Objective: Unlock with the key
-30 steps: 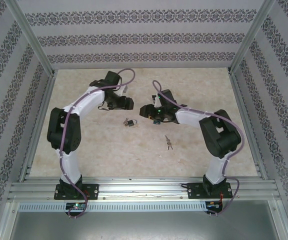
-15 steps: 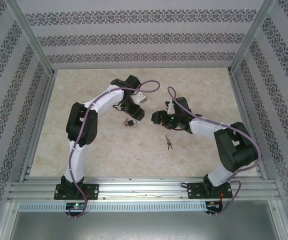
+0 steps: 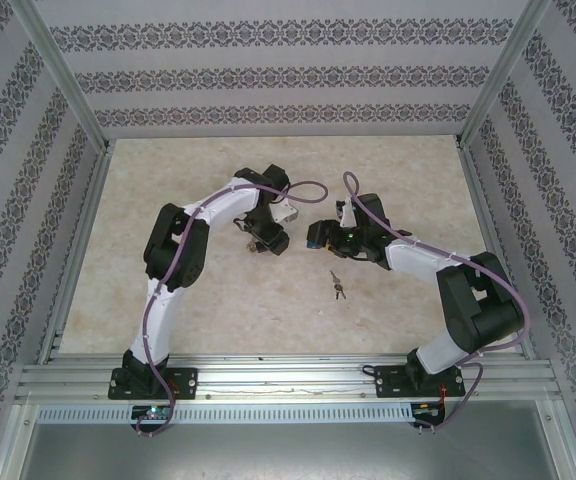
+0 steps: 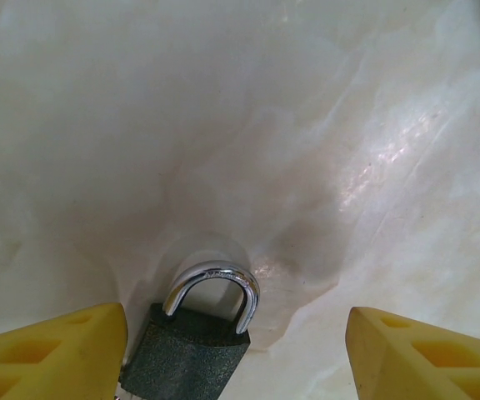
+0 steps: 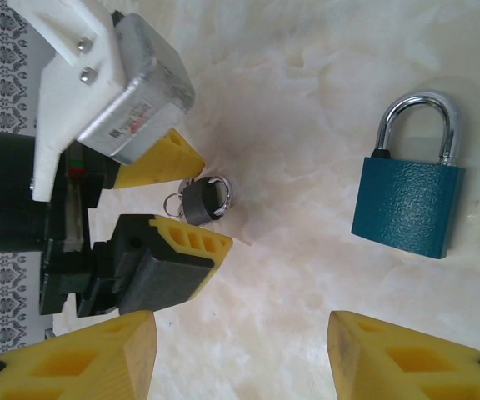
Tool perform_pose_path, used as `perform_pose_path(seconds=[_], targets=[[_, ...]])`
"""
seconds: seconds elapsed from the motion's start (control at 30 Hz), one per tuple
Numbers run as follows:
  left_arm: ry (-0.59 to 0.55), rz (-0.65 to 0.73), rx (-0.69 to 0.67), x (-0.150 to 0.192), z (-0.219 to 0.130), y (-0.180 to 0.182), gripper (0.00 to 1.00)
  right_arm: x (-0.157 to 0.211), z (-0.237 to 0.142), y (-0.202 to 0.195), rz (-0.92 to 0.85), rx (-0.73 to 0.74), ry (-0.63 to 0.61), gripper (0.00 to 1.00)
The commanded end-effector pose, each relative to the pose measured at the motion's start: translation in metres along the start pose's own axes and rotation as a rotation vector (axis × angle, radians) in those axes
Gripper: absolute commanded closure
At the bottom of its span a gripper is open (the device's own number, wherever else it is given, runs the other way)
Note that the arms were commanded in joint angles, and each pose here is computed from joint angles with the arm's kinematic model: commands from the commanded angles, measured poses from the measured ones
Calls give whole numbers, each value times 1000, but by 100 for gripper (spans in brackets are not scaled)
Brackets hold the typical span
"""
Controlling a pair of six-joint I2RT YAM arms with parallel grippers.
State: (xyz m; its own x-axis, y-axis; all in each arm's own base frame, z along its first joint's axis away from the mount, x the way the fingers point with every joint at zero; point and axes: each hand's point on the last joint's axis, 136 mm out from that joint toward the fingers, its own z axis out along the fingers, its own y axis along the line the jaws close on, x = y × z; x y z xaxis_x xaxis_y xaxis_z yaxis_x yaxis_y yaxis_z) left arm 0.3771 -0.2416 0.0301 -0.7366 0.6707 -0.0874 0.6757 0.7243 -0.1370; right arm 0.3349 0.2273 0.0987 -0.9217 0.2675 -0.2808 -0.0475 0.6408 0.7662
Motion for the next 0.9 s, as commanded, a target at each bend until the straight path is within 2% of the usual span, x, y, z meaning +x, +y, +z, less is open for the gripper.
perform_pose_path(seconds=[0.0, 0.43, 0.6, 0.87], targets=[[72, 25, -31, 16, 11, 0, 31, -7, -6, 9, -18, -35, -20, 43], [117, 35, -153, 28, 30, -6, 46, -8, -6, 11, -16, -53, -25, 43], [133, 16, -123, 33, 47, -13, 64, -9, -8, 13, -11, -60, -34, 43], [176, -21, -133, 47, 59, -10, 75, -8, -11, 14, -6, -65, -42, 43]])
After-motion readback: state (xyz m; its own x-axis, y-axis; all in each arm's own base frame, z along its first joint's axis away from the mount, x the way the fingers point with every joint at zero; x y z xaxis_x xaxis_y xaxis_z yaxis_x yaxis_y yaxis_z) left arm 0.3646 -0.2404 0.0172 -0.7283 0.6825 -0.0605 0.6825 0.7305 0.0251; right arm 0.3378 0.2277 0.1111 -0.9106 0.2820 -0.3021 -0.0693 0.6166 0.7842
